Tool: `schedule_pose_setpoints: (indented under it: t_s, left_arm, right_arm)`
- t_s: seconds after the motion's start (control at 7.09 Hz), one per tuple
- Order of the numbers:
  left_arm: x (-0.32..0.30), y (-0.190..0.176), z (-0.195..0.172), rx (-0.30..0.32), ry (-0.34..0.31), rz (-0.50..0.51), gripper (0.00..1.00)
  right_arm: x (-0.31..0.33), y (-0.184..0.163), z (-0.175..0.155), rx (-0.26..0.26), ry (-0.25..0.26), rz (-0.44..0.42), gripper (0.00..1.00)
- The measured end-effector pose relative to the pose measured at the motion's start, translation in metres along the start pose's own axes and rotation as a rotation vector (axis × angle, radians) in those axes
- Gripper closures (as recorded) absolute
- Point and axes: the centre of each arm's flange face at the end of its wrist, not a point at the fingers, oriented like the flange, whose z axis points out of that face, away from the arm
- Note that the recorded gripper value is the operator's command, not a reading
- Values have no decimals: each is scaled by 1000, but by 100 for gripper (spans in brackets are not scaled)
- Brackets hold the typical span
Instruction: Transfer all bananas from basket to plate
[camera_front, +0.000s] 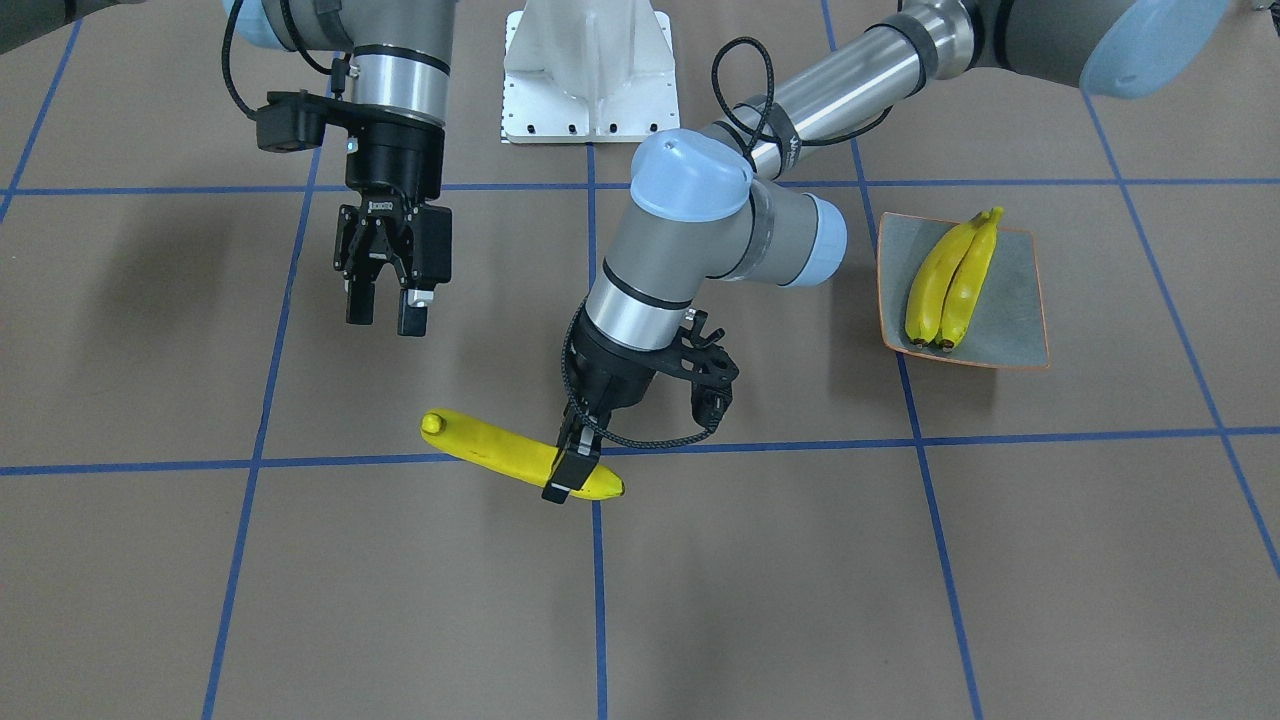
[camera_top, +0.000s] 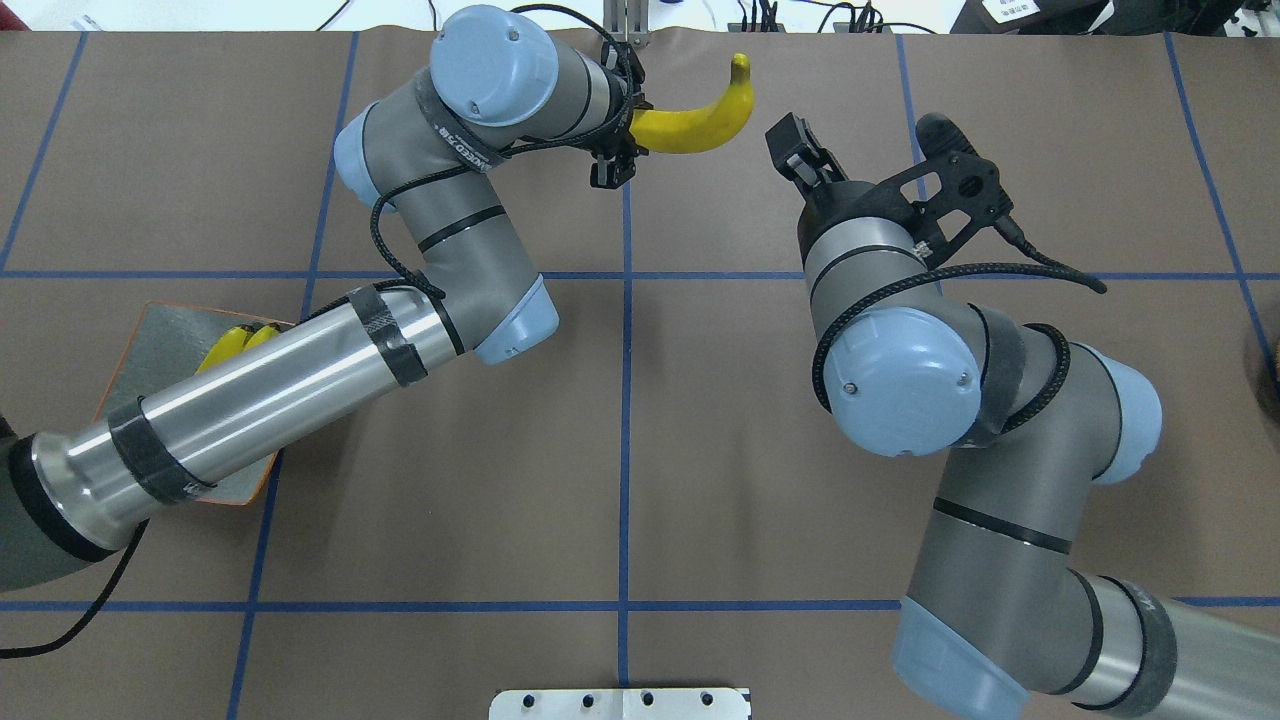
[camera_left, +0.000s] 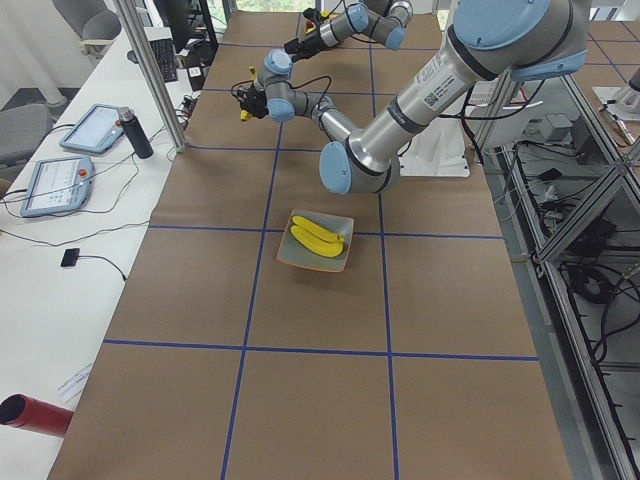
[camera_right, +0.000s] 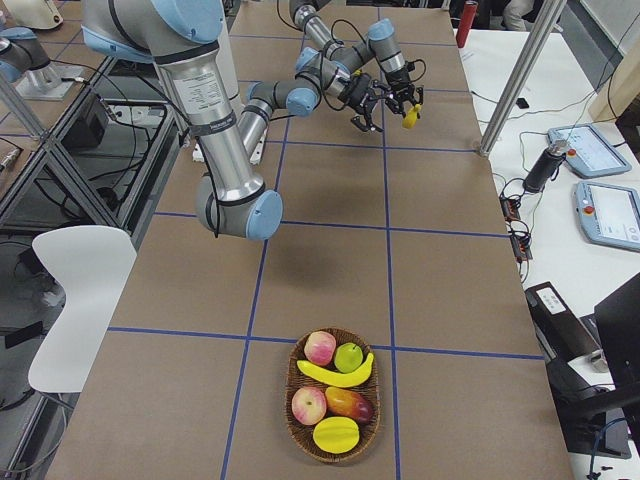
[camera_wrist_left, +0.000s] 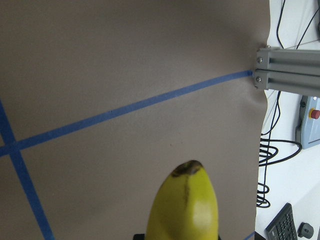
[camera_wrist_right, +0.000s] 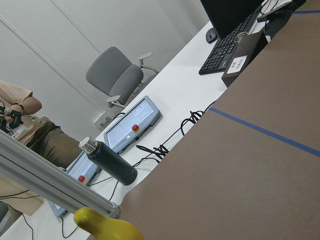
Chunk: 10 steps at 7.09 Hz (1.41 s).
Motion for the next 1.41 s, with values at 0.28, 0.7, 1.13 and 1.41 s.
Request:
schedule_pose_setpoints:
  t_s: [0.28, 0.7, 1.13, 1.41]
  left_arm:
    - [14, -24, -1, 19, -13, 96, 100]
    - [15, -73, -10, 16, -55, 420, 100]
    - [11, -159, -63, -147, -156, 755, 100]
    - [-6, -229, -108, -244, -185, 979, 100]
  right_arm:
    - [-2, -36, 1, -103, 30, -57, 0]
    - [-5, -137, 31, -345, 99, -119, 0]
    - [34, -229, 84, -571, 165, -359, 0]
    - [66, -255, 106, -653, 186, -449, 0]
